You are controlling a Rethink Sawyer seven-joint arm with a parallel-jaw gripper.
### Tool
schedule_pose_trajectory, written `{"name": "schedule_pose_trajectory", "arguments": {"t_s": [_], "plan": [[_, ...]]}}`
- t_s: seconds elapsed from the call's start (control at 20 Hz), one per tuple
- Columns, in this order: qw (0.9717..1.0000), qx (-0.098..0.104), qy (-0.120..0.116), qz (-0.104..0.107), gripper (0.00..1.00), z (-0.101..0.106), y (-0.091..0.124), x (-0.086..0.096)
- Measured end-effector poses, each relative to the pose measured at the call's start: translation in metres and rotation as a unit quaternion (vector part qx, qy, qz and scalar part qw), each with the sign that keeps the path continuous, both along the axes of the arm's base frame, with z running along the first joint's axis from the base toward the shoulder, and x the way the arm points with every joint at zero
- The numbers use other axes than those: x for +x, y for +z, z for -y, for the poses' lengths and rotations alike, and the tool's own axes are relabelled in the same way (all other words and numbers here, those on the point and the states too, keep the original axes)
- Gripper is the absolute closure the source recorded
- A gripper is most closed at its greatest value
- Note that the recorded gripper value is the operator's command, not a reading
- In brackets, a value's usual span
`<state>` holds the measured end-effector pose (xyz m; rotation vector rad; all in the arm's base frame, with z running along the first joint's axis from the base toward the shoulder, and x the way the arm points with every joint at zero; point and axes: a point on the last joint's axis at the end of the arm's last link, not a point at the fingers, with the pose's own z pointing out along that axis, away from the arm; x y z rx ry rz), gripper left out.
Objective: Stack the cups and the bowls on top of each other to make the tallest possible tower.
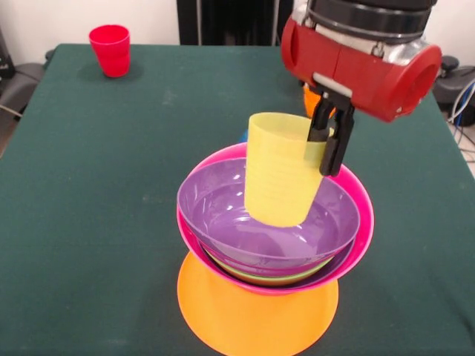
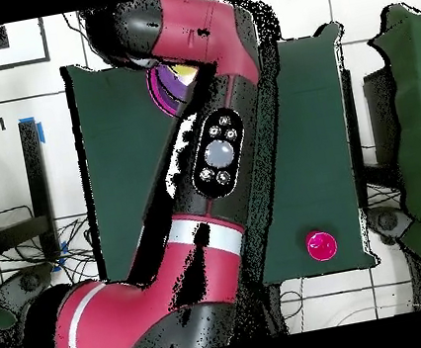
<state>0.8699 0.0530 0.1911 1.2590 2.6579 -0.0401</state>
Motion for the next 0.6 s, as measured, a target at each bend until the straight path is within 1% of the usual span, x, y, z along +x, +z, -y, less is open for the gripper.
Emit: {"name": "schedule_pose_trajectory", "arguments": {"t_s": [0.35, 0.4, 0.5, 0.55, 0.6], "plan": [[1.0, 0.005, 0.002, -0.006, 1.0, 0.003, -0.021, 0.003], [0.9999, 0.007, 0.001, -0.01, 1.0, 0.004, -0.028, 0.003], [0.9999, 0.009, 0.0, -0.012, 1.0, 0.005, -0.034, 0.002], [0.9998, 0.012, -0.001, -0.015, 1.0, 0.007, -0.042, 0.001], [0.9998, 0.013, -0.002, -0.015, 1.0, 0.008, -0.044, 0.001]]}}
